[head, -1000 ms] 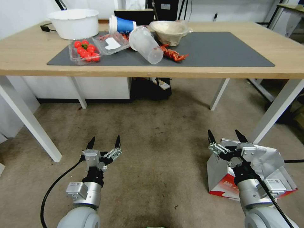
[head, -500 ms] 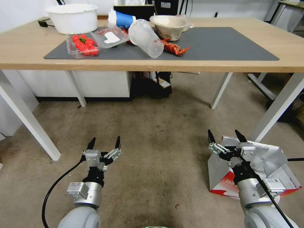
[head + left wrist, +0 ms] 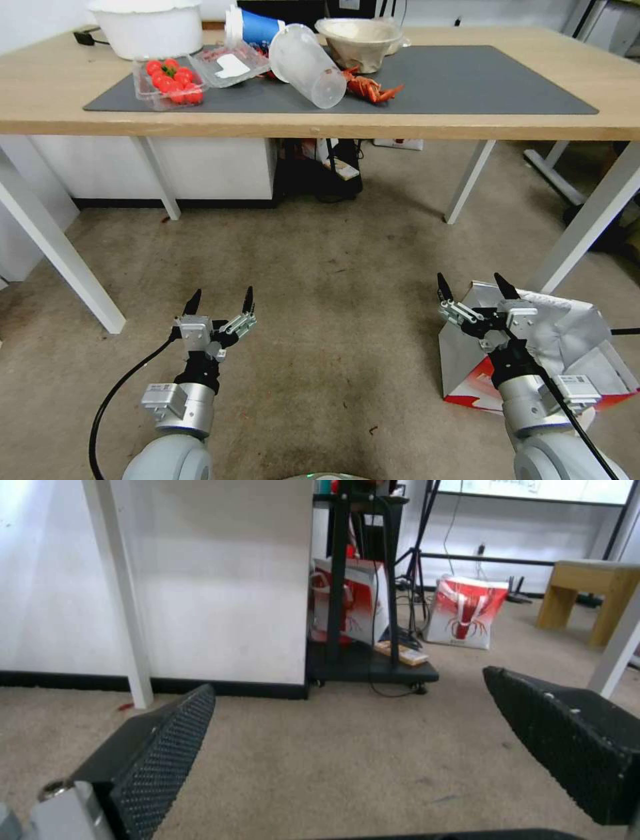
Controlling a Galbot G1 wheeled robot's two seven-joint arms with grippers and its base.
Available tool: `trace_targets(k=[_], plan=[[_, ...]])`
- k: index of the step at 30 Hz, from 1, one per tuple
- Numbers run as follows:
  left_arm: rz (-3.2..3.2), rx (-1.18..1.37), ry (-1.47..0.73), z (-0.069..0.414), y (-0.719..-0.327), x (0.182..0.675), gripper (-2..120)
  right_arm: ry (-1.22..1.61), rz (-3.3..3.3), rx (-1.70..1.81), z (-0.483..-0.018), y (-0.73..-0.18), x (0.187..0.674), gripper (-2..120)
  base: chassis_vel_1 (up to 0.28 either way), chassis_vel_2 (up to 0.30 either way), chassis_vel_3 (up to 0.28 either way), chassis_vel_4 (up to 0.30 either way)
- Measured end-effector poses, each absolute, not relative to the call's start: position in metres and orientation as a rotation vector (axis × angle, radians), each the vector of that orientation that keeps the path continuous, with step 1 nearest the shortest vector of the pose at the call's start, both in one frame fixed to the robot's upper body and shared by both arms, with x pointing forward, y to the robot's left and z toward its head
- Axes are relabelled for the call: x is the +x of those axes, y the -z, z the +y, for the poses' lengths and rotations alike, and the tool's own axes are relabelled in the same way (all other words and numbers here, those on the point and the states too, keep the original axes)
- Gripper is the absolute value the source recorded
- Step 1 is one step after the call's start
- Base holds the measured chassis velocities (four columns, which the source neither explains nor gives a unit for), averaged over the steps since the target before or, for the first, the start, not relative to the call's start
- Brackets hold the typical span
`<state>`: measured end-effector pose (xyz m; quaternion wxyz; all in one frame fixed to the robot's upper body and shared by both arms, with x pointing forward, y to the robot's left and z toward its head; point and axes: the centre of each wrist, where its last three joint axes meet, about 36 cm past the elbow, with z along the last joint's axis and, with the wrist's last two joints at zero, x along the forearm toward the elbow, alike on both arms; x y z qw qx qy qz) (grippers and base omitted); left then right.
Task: Pick up the food delivery bag from the floor and place it on the table.
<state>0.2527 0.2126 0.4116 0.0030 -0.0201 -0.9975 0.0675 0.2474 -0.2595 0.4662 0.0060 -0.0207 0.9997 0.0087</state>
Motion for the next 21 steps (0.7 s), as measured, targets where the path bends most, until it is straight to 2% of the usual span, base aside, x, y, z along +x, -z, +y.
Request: trace_targets(k=[16,21], plan=[[-3.157,-0.062,-0.209,0.214,-0.408,0.252,100,-0.004,3.134,-0.102,-0.265,-0.466,0.248,100,0.0,0.0,0.0,0.0],[-3.159,-0.061,-0.206,0.214,-0.408,0.252,100,0.043,3.148,-0.262,-0.288,-0.466,0.254,100,0.0,0.0,0.0,0.0]])
